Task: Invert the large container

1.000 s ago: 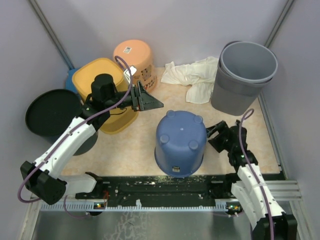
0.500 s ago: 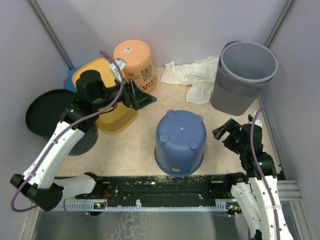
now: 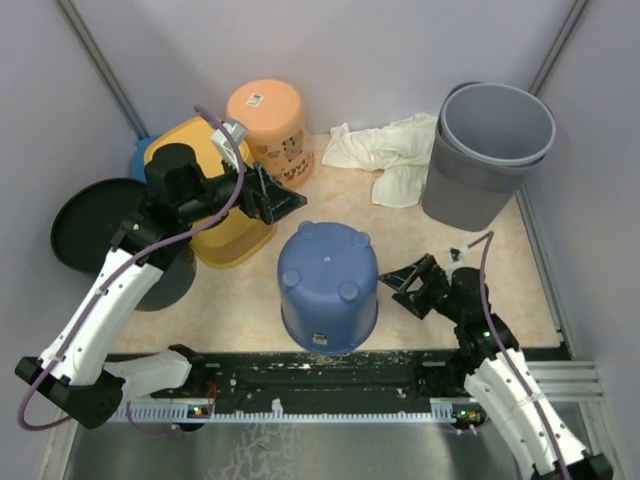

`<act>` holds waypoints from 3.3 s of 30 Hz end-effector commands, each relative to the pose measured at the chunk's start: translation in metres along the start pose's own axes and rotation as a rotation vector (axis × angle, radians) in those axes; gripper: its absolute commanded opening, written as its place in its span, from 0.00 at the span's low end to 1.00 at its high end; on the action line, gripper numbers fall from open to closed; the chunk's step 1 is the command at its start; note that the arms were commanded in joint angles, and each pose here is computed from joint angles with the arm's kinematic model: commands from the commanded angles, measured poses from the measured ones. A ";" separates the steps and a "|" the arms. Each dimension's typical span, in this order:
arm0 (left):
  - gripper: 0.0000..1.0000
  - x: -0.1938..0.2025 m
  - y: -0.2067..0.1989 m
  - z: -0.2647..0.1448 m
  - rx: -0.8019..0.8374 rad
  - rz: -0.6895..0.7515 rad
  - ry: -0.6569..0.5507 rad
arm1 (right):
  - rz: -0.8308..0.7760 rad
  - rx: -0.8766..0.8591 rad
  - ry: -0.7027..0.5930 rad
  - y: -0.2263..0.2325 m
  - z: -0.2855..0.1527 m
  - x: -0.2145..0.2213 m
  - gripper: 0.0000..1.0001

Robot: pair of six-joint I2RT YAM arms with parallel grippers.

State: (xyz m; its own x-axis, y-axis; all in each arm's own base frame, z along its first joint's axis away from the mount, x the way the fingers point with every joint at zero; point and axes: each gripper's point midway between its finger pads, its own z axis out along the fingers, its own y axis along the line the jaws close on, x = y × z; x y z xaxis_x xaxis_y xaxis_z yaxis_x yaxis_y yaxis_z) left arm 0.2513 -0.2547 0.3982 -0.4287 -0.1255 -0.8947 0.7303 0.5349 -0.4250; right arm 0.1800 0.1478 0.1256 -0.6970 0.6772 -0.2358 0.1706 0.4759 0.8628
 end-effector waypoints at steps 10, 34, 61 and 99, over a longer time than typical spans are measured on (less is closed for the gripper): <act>1.00 -0.015 -0.006 -0.003 -0.010 -0.011 -0.020 | -0.144 -0.199 0.003 0.093 0.040 -0.002 0.91; 1.00 -0.040 -0.008 0.018 0.010 -0.060 -0.067 | -0.675 -0.413 0.386 0.064 -0.004 0.087 0.90; 1.00 -0.045 0.006 0.032 -0.055 -0.112 -0.052 | -0.571 -0.397 0.020 0.130 0.096 0.067 0.90; 1.00 0.121 0.003 0.179 -0.180 -0.046 0.349 | -0.895 0.356 -0.662 0.210 -0.098 -0.283 0.87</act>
State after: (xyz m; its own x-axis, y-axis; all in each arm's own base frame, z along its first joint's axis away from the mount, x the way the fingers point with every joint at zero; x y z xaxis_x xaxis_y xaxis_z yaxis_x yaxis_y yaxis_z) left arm 0.3065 -0.4123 0.2656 -0.6292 0.1548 -0.7617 0.6088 0.7074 -0.3591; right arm 0.3262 -0.0103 0.3785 -0.2311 0.2630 -0.9367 0.2000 0.9551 0.2188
